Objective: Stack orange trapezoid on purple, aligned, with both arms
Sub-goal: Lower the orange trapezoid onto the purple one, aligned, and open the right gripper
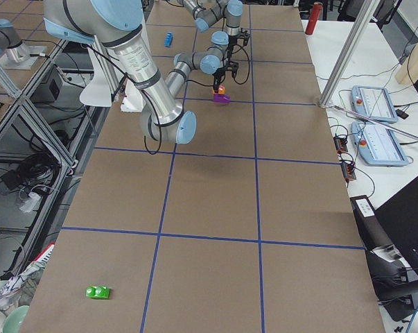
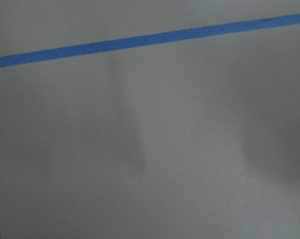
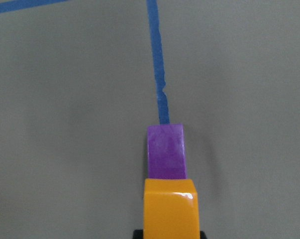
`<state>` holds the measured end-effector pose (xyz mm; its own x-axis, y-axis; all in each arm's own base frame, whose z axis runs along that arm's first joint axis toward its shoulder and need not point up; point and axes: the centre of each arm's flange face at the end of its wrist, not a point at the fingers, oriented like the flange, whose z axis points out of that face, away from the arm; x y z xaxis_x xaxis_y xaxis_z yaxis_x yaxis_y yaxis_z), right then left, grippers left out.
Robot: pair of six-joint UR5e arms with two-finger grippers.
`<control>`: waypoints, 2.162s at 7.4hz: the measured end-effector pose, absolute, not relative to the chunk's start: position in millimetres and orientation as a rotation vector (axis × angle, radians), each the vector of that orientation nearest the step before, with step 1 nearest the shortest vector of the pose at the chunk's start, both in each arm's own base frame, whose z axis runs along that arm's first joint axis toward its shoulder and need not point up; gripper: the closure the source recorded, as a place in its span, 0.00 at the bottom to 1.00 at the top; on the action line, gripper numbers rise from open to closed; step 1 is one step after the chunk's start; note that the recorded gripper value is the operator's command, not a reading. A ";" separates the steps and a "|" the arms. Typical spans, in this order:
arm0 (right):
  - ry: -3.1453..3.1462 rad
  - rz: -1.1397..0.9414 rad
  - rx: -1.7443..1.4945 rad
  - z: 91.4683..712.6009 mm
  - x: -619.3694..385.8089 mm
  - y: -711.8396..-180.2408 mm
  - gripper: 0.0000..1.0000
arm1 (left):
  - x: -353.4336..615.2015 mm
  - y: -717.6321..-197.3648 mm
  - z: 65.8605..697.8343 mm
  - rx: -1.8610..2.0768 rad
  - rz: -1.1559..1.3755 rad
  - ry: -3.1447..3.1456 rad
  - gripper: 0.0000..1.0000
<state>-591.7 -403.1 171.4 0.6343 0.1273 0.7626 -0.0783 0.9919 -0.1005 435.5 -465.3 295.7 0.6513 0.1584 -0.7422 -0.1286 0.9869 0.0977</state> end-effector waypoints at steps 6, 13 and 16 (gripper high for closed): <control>-0.849 0.038 -0.033 183.3 -602.6 -402.6 1.00 | 435.3 -465.0 296.4 0.032 0.153 0.846 0.00; -0.840 -0.036 -0.004 187.9 -607.9 -400.5 0.00 | 436.2 -464.3 296.4 0.027 0.145 0.847 0.00; -0.838 -0.042 0.011 186.0 -609.4 -400.2 0.00 | 437.2 -463.4 296.3 0.021 0.136 0.847 0.00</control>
